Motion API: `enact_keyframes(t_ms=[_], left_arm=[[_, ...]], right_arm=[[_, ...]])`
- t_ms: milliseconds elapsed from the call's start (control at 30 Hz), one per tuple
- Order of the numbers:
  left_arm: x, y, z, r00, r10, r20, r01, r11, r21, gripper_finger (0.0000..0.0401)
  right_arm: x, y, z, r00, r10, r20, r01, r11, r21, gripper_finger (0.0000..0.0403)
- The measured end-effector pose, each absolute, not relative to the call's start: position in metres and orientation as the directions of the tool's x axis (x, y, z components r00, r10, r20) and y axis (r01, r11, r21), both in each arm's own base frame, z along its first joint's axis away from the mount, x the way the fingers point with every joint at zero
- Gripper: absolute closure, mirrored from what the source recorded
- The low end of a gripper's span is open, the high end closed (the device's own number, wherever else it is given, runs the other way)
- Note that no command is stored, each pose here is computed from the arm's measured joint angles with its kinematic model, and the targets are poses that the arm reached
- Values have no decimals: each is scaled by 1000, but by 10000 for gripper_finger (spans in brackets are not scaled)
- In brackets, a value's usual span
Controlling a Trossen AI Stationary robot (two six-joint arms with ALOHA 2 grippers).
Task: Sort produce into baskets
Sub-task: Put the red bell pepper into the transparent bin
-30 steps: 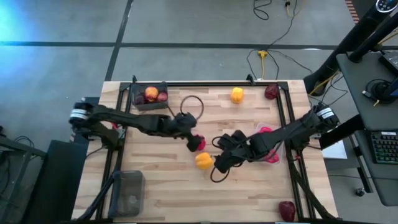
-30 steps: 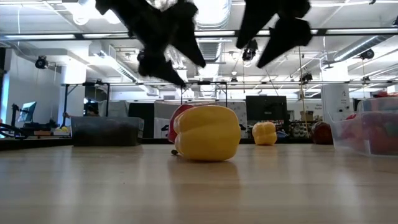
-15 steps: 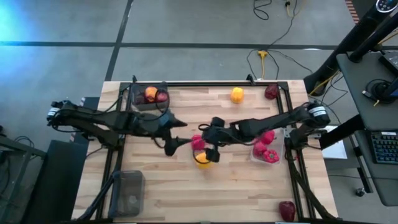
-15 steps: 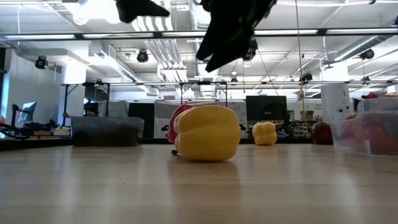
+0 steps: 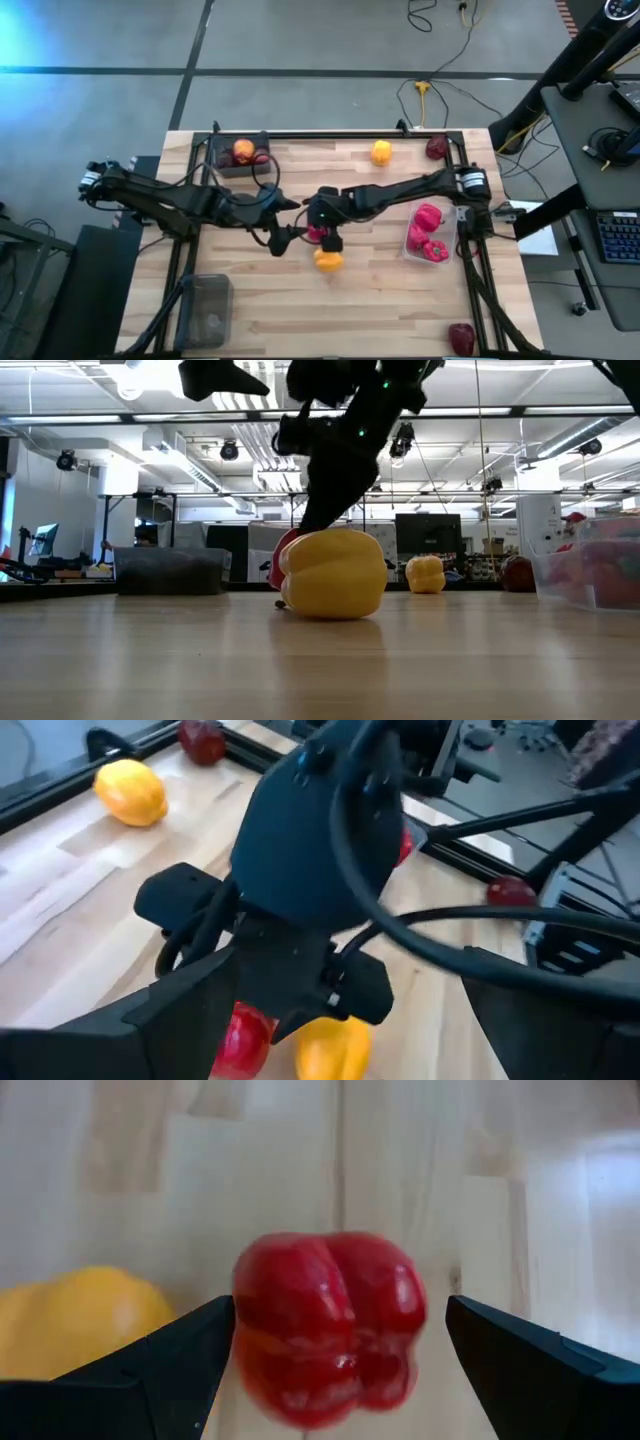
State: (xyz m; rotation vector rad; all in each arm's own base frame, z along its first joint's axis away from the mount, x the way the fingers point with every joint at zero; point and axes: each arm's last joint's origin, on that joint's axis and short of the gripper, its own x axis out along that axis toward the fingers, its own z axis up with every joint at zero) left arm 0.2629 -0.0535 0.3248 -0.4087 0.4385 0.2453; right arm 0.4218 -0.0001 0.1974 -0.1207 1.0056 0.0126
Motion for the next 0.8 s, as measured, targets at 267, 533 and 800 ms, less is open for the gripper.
enact_keyframes(t_ms=[267, 533, 800], left_arm=[[249, -54, 326, 851, 140, -506, -383, 826, -414, 40], [219, -54, 338, 844, 119, -524, -376, 827, -419, 40], [195, -40, 353, 841, 311, -442, -430, 881, -197, 40]], right_arm=[[427, -11, 183, 512, -30, -859, -57, 996, -68, 66], [423, -15, 188, 507, -37, -861, 10, 999, -37, 130], [375, -12, 273, 461, -184, -868, 199, 975, -101, 124]])
